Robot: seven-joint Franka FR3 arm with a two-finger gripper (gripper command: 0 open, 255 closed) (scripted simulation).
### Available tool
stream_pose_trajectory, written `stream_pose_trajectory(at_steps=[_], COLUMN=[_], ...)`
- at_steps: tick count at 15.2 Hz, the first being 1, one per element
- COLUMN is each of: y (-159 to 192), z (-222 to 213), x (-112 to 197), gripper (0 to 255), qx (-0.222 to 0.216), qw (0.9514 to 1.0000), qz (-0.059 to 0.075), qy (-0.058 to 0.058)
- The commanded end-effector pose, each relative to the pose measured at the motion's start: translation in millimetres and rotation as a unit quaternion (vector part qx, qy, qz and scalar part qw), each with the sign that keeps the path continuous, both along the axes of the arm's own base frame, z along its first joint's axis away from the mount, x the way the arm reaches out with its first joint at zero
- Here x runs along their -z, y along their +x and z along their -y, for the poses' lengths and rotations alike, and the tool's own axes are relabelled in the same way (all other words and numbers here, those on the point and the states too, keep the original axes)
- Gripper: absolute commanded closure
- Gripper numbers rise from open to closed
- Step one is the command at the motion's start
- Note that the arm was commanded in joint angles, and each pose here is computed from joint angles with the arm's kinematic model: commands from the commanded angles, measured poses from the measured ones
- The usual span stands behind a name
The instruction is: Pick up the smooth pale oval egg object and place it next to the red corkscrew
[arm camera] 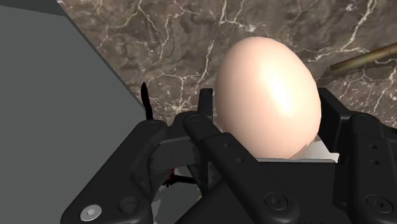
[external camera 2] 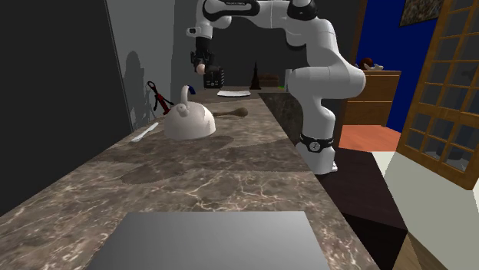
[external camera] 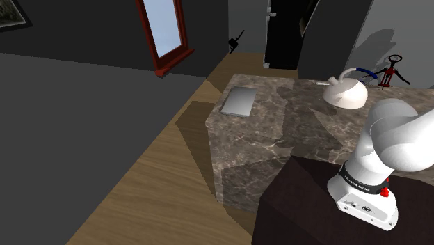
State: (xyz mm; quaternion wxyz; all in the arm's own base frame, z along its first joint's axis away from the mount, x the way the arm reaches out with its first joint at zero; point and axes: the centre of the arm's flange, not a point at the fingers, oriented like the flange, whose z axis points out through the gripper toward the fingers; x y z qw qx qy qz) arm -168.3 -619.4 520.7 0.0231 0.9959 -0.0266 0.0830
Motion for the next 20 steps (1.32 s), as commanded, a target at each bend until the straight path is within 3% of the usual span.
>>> stream_pose_trajectory(at_steps=[1,20], y=[0,0], z=[0,0], x=[11,111], gripper=[255,255], qx=[0.000,0.000], qw=[1.0000,1.0000], qz=[0.000,0.000], qy=[0.000,0.000])
